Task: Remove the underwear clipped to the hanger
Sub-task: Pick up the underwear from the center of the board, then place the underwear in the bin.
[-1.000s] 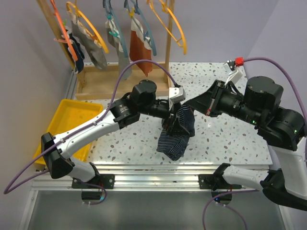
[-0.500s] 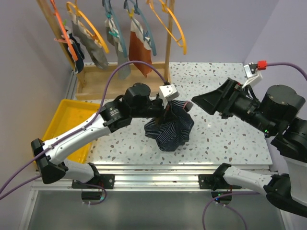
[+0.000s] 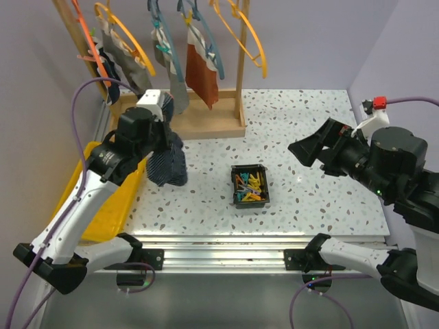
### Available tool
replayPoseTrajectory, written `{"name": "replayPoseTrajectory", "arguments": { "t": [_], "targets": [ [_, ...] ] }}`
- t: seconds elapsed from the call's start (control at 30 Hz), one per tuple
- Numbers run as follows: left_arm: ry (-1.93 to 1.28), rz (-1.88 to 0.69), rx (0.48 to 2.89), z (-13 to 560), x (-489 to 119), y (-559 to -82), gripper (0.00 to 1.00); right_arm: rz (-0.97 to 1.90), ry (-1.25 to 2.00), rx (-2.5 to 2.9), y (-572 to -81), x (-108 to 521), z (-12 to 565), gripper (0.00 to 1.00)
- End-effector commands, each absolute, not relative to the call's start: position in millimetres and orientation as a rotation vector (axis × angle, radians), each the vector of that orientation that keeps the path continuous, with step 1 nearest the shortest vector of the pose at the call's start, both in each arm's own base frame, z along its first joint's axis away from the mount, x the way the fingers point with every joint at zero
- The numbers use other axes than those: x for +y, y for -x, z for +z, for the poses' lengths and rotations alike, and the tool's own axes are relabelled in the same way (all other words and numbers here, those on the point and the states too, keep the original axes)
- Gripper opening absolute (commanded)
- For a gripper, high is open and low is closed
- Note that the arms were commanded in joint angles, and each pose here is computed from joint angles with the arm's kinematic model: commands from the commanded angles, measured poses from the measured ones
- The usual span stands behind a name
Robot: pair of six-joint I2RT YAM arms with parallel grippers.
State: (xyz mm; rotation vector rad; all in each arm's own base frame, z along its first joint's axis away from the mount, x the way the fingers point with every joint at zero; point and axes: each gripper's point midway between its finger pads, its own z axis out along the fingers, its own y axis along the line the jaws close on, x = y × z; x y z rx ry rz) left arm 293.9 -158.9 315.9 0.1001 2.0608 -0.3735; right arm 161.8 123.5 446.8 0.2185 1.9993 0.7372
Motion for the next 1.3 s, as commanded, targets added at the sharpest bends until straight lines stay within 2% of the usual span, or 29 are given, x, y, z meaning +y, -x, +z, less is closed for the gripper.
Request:
{"name": "replayPoseTrajectory", "arguments": {
  "t": [0.0, 0.47, 0.73, 1.07, 1.17, 1.2, 1.23, 1.27],
  "targets": [
    [0.073, -0.237, 2.102, 306.4, -110.5, -292.9, 0.0, 0.546, -0.221, 2.099, -172.4, 112.9, 417.1, 0.98],
    [0.615, 0.154, 1.938, 327.2, 60.8, -303.7, 0.0, 0.562, 0.029, 2.354, -201.2, 187.4, 344.3, 0.98],
    [0.7, 0.297, 1.91, 320.4, 94.8, -296.8, 0.0, 0.558, 0.158, 2.428, -215.4, 214.8, 323.8, 0.98],
    [0.838, 0.524, 1.947, 261.3, 151.8, -286.0, 0.0, 0.586, 0.224, 2.479, -223.6, 236.0, 308.4, 0.98],
    [0.84, 0.482, 1.956, 255.2, 151.5, -295.3, 0.0, 0.587, 0.223, 2.478, -225.4, 237.7, 309.4, 0.98],
    [0.842, 0.475, 1.964, 253.5, 151.1, -297.2, 0.02, 0.59, 0.221, 2.472, -225.8, 237.4, 312.2, 0.98],
    [0.839, 0.465, 1.979, 250.1, 149.9, -299.7, 0.31, 0.587, 0.222, 2.473, -225.7, 236.9, 312.6, 0.98],
    [0.828, 0.444, 1.993, 247.5, 146.9, -301.6, 0.47, 0.586, 0.222, 2.469, -225.7, 236.8, 313.9, 0.98]
  ]
}}
